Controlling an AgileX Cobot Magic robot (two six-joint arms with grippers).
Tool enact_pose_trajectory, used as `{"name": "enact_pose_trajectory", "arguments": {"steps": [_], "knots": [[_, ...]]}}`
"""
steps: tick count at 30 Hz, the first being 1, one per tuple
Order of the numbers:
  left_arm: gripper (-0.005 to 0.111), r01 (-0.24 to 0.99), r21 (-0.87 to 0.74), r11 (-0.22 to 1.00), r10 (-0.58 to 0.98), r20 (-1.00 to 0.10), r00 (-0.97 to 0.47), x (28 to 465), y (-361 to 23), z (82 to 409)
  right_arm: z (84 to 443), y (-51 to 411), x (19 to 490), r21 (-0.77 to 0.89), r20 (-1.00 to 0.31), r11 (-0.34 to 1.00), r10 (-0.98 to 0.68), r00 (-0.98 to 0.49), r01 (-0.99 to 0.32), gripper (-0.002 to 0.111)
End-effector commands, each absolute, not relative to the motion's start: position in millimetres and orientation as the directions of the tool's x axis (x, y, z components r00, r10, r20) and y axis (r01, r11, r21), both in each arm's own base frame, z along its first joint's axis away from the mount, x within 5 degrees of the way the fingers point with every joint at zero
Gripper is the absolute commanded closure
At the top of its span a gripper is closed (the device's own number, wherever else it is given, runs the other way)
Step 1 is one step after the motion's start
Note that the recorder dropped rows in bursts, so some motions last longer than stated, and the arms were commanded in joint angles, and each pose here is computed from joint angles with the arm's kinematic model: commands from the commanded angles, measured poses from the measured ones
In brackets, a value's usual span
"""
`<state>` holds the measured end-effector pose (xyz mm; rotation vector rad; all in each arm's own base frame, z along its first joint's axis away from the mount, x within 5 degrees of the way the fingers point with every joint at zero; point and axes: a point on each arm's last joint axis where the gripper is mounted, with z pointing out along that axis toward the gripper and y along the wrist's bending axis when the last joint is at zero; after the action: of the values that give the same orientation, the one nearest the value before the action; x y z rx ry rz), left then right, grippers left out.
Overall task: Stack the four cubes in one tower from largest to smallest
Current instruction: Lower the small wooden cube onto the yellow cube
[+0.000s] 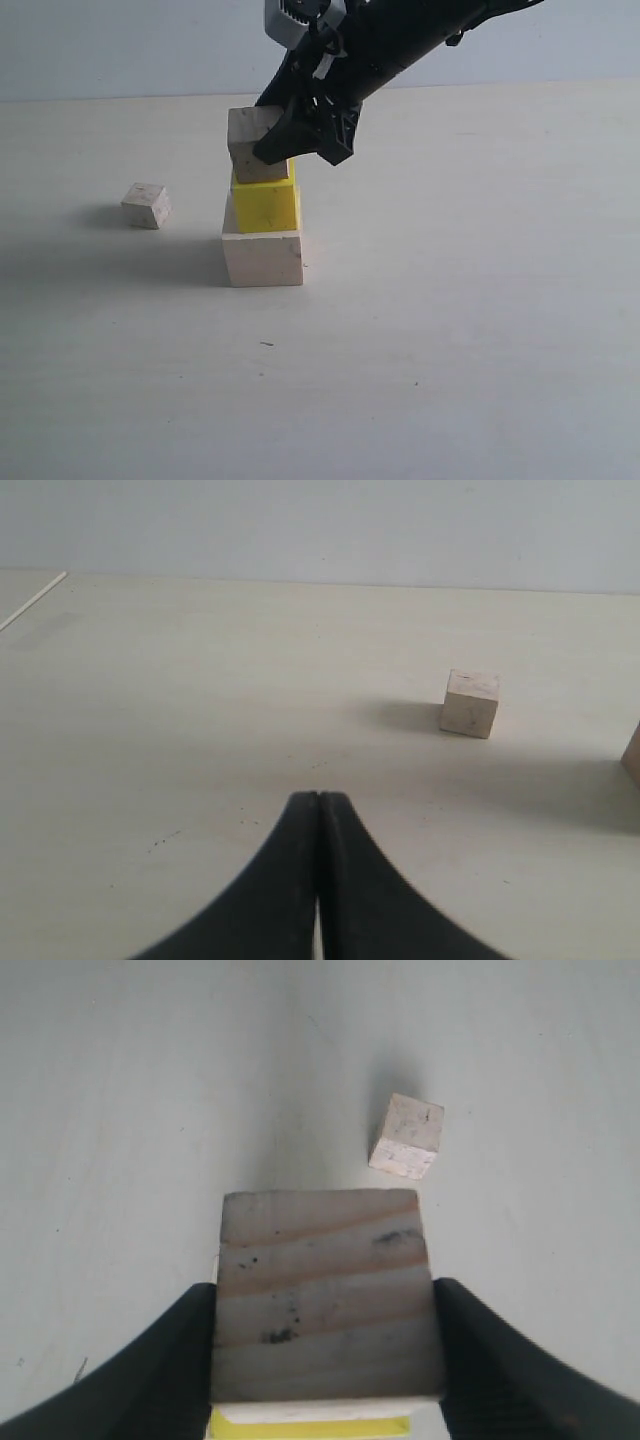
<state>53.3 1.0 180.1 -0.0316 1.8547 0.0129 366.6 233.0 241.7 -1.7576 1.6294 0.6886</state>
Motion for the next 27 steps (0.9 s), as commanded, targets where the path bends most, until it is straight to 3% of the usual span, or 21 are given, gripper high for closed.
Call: {"name": "enact_pose_trajectory", "arguments": {"steps": [1,5,14,27], "knots": [[0.107,-0.029,-0.017,0.999,-0.024,-0.965,-0.263,53.2,0.8,181.3,244.9,232.6,367.3,-0.100,-0.752,-0.022,-0.653,0.090,-0.995,0.108],[0.107,-0.029,-0.017,0.999,-0.024,-0.965,-0.263,53.2,0.8,181.3,245.2,232.7,369.2,-0.078,-0.757,0.024,-0.651,0.044,-0.997,0.104],[0.107,-0.029,-0.017,0.999,-0.024,-0.965,-0.263,53.2,0.8,181.3,245.3,232.8,368.6,-0.067,-0.759,0.025,-0.651,0.035,-0.997,0.075],[0.107,-0.029,-0.017,0.999,-0.024,-0.965,-0.263,53.2,0.8,181.3,245.2,232.8,367.6,-0.062,-0.759,0.015,-0.650,0.037,-0.998,0.072]]}}
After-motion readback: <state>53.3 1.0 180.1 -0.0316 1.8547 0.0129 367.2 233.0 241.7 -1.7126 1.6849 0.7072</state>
